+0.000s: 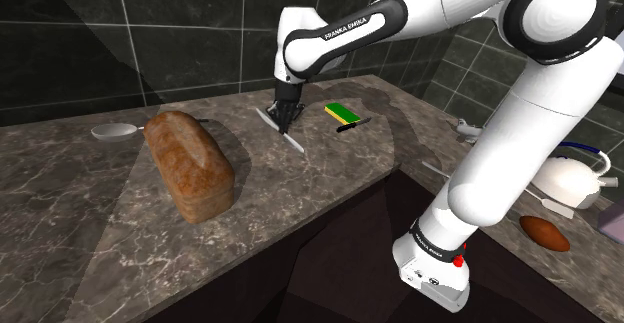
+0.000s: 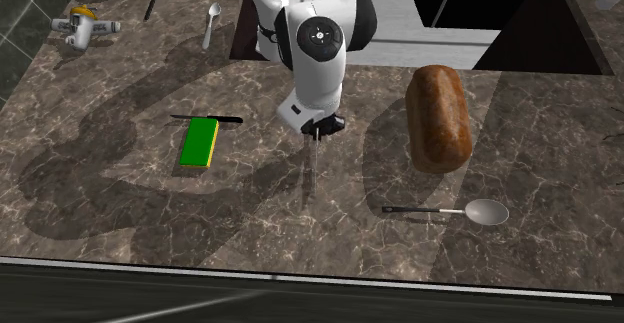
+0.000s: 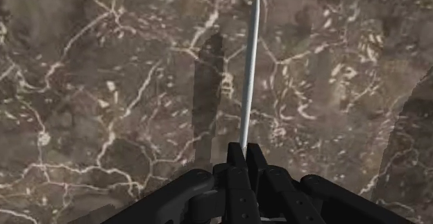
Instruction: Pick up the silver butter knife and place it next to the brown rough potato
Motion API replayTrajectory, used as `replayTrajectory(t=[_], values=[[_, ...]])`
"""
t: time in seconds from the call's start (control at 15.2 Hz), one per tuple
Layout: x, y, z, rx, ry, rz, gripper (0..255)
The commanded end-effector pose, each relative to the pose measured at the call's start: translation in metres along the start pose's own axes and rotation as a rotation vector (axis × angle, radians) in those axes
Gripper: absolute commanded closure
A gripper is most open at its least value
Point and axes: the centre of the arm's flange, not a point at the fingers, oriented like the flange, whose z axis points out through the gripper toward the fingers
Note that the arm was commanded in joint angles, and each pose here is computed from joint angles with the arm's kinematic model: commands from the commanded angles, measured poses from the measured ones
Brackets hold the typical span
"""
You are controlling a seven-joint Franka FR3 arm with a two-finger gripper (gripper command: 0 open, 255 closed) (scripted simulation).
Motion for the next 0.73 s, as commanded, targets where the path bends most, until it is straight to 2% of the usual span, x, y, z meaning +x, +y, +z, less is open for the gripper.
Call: replayTrajectory(t=[0.0, 0.66], values=[[0.000, 0.000, -0.011, 0.000, 0.000, 0.000, 255], [-0.003, 0.000, -0.064, 0.000, 0.000, 0.000, 255]])
